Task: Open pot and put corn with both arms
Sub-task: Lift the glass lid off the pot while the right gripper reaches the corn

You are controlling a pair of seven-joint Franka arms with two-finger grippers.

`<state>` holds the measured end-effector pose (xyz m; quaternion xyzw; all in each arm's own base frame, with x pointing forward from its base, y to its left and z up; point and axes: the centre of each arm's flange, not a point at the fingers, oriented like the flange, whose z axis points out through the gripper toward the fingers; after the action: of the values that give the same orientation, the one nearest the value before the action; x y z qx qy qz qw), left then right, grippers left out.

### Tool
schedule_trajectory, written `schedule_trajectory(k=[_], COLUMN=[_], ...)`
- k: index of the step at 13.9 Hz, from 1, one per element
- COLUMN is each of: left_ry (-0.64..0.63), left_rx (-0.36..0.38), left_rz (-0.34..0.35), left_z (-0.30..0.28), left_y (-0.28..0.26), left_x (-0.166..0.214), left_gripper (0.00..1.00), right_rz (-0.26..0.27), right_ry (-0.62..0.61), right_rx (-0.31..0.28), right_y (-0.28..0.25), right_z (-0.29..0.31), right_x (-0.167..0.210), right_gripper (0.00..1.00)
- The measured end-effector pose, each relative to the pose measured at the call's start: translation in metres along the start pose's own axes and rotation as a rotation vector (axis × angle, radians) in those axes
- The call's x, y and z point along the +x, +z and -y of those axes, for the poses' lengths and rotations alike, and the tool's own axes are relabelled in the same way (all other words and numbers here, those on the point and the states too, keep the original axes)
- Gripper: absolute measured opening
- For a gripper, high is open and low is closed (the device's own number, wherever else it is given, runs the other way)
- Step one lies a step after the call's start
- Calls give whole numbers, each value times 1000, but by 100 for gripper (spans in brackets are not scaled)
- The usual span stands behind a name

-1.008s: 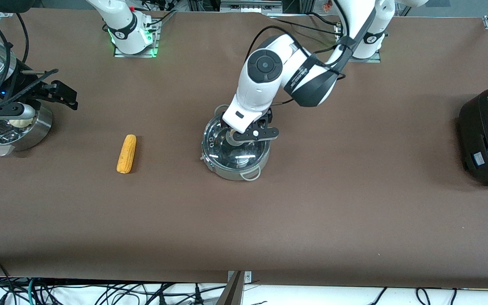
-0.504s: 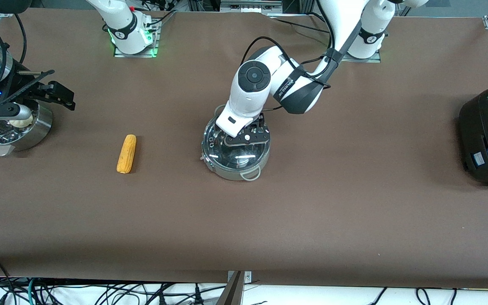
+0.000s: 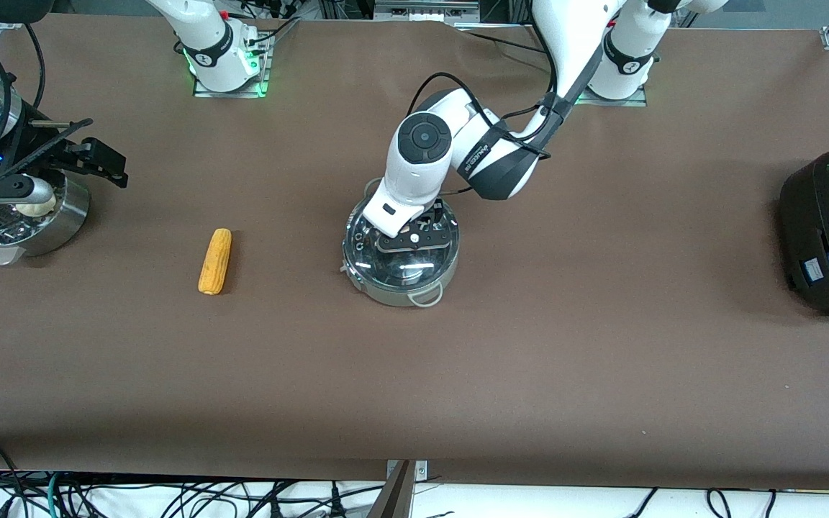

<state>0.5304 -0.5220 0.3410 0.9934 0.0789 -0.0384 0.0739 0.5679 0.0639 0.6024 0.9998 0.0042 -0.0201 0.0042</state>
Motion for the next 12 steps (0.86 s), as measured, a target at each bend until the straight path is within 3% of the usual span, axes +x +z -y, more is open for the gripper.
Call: schedule_trajectory(k=[3, 8, 12], left_ry=[10, 25, 71], left_rx=[4, 20, 80], left_rz=[-16, -26, -53], left_z=[-2, -3, -8], left_y=[-3, -3, -5], left_x=[0, -2, -11], left_gripper=[52, 51, 51], right_rz=[10, 17, 35], right_ry=[10, 18, 18], right_rx=[0, 1, 0], right_y=[5, 9, 18], right_z=[-5, -10, -10], right_x=[3, 6, 9], right_gripper=[100, 100, 100])
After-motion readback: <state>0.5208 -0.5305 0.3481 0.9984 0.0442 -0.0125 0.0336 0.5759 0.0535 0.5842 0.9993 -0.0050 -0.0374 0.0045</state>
